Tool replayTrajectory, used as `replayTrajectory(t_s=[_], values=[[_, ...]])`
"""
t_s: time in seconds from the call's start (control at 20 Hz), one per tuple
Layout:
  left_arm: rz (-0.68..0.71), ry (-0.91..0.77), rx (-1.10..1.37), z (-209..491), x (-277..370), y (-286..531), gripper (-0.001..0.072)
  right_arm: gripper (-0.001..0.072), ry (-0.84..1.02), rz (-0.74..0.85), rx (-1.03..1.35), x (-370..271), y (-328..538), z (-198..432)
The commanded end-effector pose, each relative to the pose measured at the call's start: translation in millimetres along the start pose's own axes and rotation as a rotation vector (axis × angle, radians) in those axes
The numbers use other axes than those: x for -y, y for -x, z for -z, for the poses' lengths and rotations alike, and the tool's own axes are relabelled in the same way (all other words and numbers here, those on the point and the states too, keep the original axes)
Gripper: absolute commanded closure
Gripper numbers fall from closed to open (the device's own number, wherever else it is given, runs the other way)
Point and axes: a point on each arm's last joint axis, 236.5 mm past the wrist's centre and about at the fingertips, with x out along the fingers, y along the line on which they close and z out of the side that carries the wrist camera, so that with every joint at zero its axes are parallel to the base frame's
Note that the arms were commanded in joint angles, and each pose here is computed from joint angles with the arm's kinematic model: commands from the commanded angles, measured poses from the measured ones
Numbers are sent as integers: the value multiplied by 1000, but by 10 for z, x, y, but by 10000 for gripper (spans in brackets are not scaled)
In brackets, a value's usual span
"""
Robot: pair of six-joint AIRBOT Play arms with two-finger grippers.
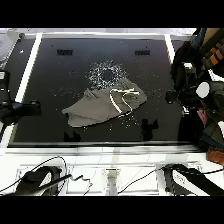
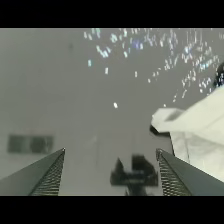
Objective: Fold the clothes and pants, and hang the long-sleeved shirts on hangers.
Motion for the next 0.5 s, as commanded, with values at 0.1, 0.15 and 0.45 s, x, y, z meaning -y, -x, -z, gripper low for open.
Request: replayTrajectory(t_s=[0.1, 0.15, 0.45], values=[[14, 42, -153, 266, 100, -424, 411, 672, -65, -14, 149, -29, -149, -316], [15, 37, -186, 317, 115, -512, 432, 602, -72, -20, 178, -40, -188, -398], [29, 73, -343, 603, 231, -905, 430, 310, -187, -141, 14, -334, -977, -154]])
